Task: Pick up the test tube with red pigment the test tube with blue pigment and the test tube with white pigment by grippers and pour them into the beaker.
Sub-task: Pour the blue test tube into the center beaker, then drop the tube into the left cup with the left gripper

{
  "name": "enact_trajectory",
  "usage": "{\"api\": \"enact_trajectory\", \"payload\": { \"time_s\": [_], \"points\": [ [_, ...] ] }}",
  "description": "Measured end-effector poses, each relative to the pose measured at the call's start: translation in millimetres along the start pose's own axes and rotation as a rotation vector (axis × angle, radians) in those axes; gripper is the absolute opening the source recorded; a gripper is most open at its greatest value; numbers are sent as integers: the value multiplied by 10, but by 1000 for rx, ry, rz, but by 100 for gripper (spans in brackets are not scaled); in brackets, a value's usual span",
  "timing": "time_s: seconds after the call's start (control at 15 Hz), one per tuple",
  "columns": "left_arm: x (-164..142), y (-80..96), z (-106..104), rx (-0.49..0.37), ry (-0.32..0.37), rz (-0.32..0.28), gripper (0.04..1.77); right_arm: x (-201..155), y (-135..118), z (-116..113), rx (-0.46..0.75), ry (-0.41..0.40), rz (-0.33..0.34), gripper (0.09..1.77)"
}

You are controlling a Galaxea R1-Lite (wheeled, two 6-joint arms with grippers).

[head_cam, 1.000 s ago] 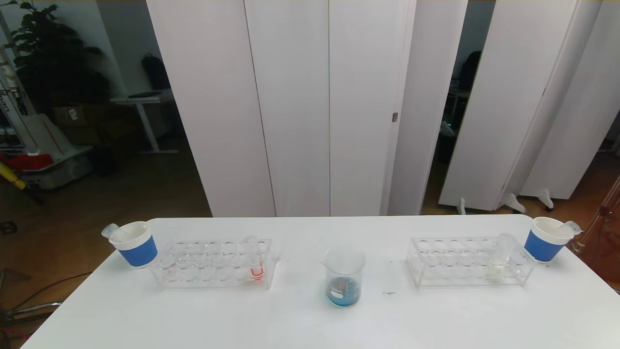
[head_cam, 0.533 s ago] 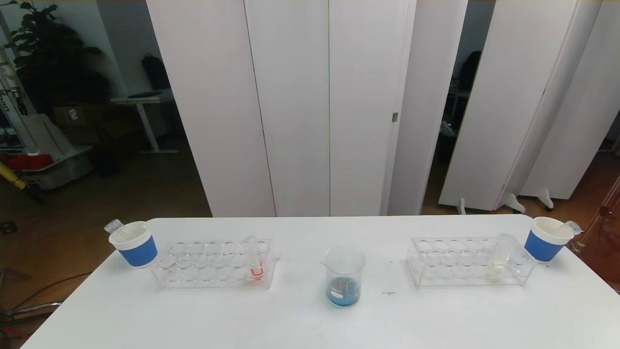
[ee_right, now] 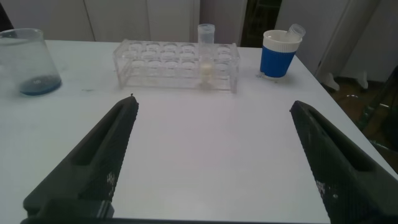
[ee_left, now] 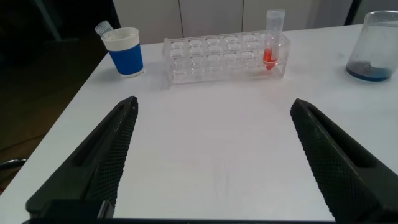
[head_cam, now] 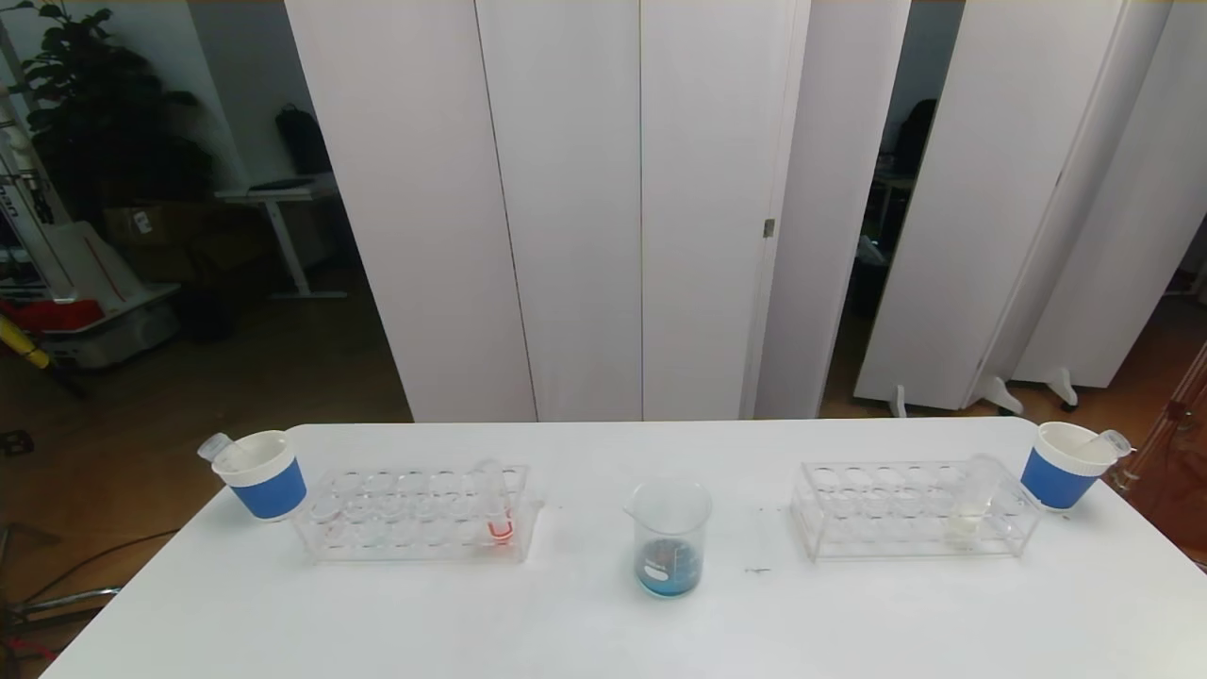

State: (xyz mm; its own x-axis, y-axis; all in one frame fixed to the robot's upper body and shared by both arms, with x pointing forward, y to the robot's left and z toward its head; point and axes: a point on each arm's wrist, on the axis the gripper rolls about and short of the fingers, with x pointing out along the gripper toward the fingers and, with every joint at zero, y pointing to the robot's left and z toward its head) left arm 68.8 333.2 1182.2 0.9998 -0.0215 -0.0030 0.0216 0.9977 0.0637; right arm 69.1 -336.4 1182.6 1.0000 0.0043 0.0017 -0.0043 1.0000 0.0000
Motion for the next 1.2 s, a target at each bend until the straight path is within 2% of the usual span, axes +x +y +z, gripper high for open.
{"api": "enact_trajectory", "payload": {
  "time_s": [1.2],
  "points": [
    [0, 2, -6, -2, 6, 11, 175, 0, 0, 0, 0, 0, 0, 175]
  ]
}}
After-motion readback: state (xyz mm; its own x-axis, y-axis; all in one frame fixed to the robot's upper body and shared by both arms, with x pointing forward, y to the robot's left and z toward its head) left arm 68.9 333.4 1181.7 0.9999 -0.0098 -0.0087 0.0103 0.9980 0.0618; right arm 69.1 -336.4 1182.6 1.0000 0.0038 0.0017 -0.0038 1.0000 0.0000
